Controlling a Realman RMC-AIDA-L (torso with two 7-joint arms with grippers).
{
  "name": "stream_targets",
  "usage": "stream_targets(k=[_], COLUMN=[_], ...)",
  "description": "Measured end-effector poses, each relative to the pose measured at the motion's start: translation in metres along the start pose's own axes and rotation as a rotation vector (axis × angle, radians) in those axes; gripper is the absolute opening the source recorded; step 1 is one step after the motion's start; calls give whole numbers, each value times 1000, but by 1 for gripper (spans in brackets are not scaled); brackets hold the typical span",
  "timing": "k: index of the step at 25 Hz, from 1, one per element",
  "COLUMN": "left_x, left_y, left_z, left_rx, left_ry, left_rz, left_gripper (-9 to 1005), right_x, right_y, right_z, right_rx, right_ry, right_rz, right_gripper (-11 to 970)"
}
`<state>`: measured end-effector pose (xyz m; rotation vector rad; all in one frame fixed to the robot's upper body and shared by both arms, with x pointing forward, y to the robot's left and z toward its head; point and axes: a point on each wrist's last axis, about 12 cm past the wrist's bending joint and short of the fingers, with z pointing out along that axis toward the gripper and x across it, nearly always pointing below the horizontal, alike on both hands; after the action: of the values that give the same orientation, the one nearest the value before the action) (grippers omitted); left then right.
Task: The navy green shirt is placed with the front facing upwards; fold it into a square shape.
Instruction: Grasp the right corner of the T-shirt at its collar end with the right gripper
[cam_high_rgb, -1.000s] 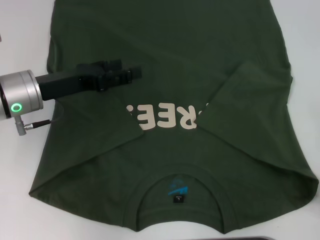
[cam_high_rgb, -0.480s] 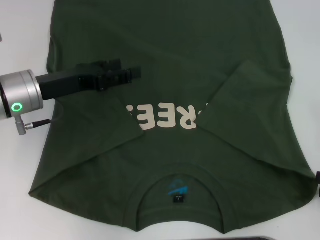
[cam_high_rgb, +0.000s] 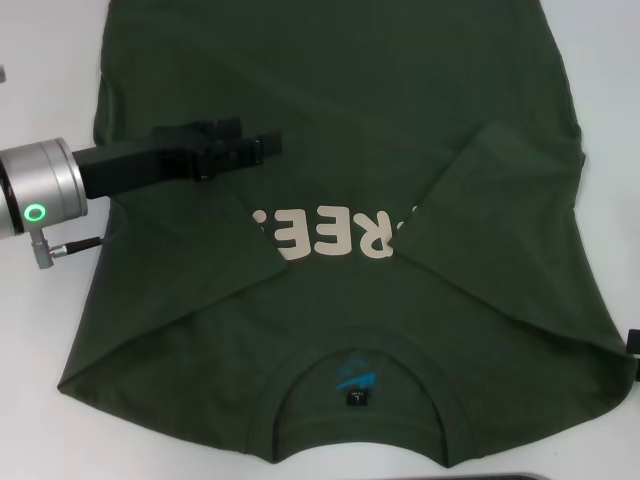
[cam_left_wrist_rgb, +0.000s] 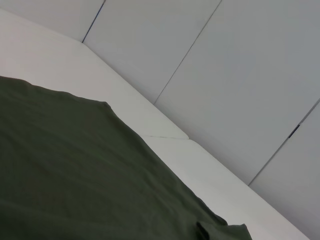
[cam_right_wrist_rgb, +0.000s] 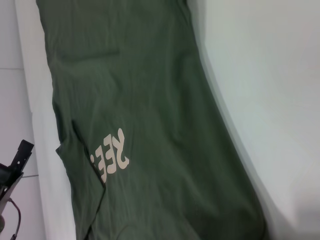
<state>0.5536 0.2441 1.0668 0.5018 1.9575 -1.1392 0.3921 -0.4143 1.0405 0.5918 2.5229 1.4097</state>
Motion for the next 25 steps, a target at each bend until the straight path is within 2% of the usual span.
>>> stream_targets(k=[20, 25], left_x=[-4, -4], left_y=[2, 2], left_z=[0, 0], left_rx=[-13, -13], left_ry=[-6, -7], left_rz=[7, 9], left_gripper=[874, 875], right_x=[-8, -7], right_y=[7, 7], right_z=[10, 13], right_rx=[18, 20], right_ry=[46, 67], right_rz=[0, 13], right_gripper=[624, 566])
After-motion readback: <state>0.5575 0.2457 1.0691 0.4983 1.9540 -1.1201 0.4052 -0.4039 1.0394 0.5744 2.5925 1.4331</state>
